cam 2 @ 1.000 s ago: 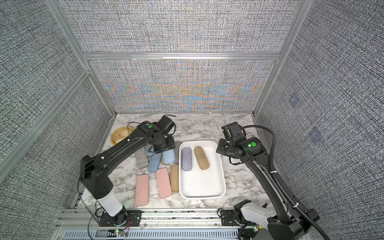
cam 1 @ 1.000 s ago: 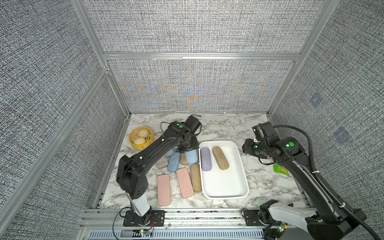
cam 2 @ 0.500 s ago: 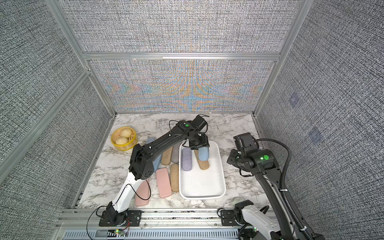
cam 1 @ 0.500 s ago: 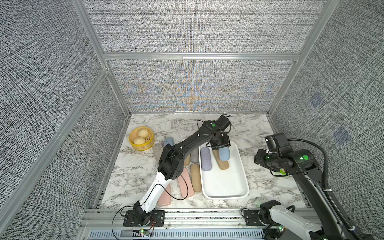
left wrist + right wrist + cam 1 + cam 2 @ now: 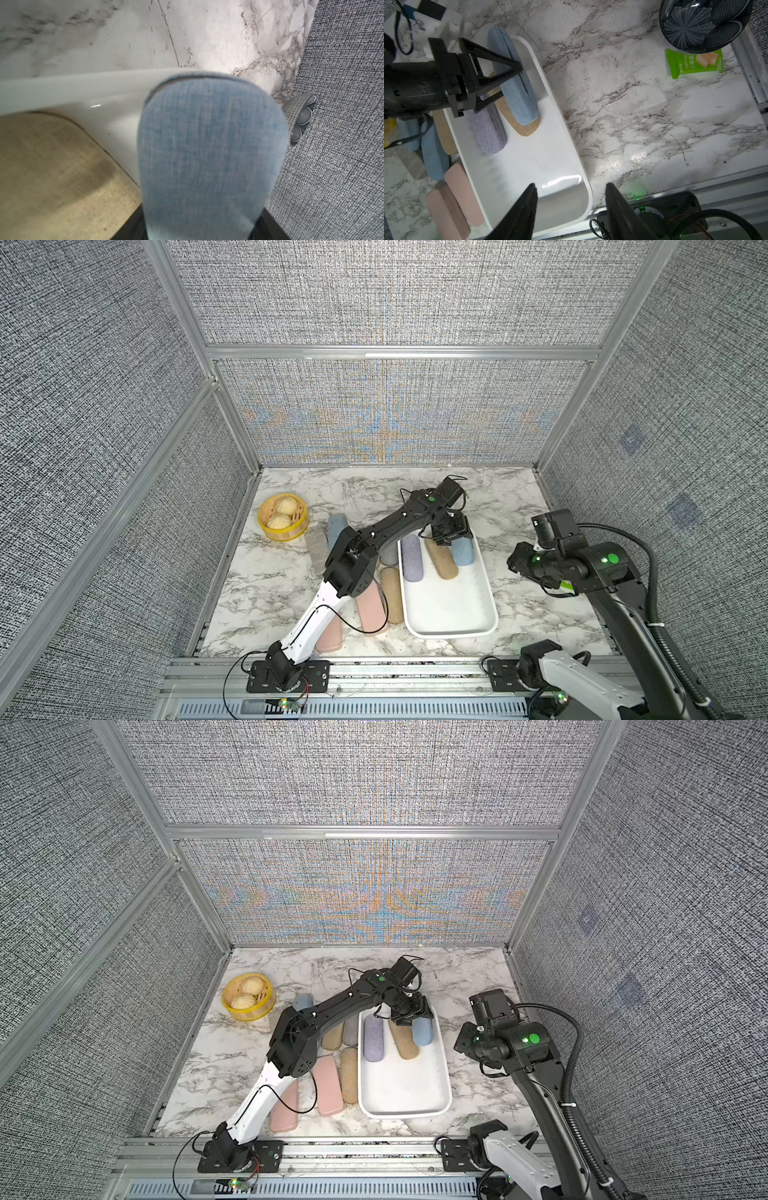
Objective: Put the glasses cases into the storage boxes
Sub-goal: Place the glasses case in the storage box.
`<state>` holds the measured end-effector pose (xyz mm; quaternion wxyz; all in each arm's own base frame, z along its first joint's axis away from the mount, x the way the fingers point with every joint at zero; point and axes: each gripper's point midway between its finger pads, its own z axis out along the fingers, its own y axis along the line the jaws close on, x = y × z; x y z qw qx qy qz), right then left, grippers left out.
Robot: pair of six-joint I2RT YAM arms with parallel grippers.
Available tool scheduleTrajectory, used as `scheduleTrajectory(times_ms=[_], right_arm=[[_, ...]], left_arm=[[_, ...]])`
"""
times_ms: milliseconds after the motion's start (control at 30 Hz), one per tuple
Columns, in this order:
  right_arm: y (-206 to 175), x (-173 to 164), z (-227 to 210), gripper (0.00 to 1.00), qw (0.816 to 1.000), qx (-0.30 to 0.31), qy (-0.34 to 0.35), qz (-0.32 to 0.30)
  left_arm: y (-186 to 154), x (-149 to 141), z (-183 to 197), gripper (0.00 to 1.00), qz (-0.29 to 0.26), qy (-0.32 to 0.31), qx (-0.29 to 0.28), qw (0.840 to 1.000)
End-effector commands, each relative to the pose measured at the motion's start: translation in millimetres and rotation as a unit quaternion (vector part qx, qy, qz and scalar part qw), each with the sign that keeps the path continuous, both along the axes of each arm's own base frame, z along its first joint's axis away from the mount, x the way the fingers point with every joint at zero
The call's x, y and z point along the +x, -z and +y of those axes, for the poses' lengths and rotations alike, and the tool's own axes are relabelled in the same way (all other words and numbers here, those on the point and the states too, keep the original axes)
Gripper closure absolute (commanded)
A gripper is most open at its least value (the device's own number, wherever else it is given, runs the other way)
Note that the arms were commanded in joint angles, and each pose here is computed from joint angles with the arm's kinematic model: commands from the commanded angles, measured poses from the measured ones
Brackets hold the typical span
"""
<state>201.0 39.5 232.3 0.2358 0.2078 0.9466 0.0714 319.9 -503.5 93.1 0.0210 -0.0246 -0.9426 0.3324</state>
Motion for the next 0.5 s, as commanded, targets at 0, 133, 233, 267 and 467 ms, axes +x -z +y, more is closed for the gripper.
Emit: scheduleTrajectory(times_ms=[0,133,233,267,467], right_arm=[[-6,-2,1,0.45,1.000,0.001,-0.007,-0.003],[-15,-1,0,0.45,1.000,-0.002,-0.012,-0.017],[-21,-1,-4,0.45,1.000,-0.015,-0.015,-0.022],[-23,0,-4,0.45,0.999,-0.016,-0.017,-0.023],[-27,4,-2,0.45,0.999,-0.012,-0.018,-0.029]], left_arm=[[11,0,6,0.43,0.012,-0.018,0.023,0.999],[19,2,16,0.43,0.005,-0.025,0.057,0.998],[21,1,24,0.43,0.005,-0.025,0.078,0.997],[21,0,27,0.43,0.005,-0.025,0.082,0.996],[24,-4,32,0.43,0.010,-0.027,0.096,0.995]])
